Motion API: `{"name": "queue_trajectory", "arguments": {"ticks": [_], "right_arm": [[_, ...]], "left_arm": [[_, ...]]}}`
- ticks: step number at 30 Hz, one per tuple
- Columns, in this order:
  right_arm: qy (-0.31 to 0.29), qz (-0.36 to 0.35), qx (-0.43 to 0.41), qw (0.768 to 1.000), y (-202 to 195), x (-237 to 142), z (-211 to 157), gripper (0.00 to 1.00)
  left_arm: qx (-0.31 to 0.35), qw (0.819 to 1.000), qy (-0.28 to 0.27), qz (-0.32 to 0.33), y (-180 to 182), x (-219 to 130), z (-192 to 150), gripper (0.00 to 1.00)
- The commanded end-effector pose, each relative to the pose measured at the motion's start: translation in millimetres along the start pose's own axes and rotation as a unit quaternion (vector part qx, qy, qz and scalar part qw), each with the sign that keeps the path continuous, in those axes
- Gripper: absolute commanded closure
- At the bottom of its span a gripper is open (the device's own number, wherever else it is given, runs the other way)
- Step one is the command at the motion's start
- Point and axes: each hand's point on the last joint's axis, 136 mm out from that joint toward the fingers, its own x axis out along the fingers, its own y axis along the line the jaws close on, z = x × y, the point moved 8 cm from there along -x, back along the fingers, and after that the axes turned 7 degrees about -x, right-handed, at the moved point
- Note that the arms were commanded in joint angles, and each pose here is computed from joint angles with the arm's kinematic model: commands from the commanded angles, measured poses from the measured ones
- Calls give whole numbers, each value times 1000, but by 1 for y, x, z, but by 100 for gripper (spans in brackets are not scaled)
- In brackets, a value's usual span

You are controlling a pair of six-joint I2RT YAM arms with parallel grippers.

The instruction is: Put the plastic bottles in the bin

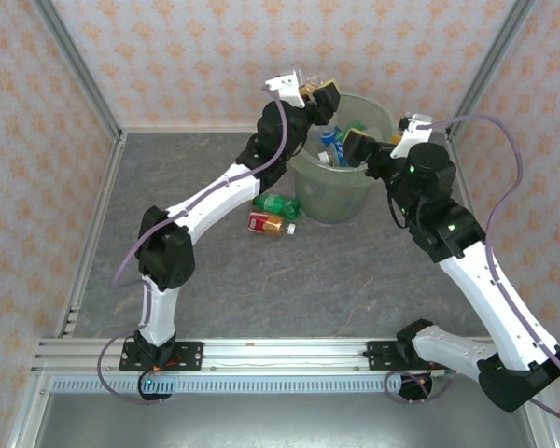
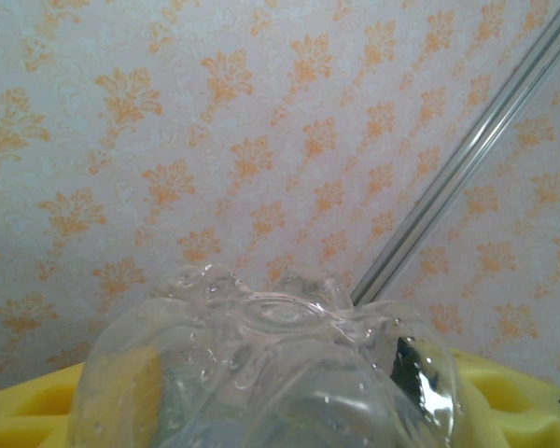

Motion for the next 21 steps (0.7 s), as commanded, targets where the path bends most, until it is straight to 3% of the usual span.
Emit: {"name": "queue_trajectory", "arguments": {"ticks": [1,21], "right_arm": [[-7,-9,-10,1000,-3,-8,1,0],[4,-21,-16,1000,-7,-10,-5,0]], "left_arm": [[-13,997,-66,-30,-16,4,17,55],[-24,994,-99,-32,4,35,-30,58]]}}
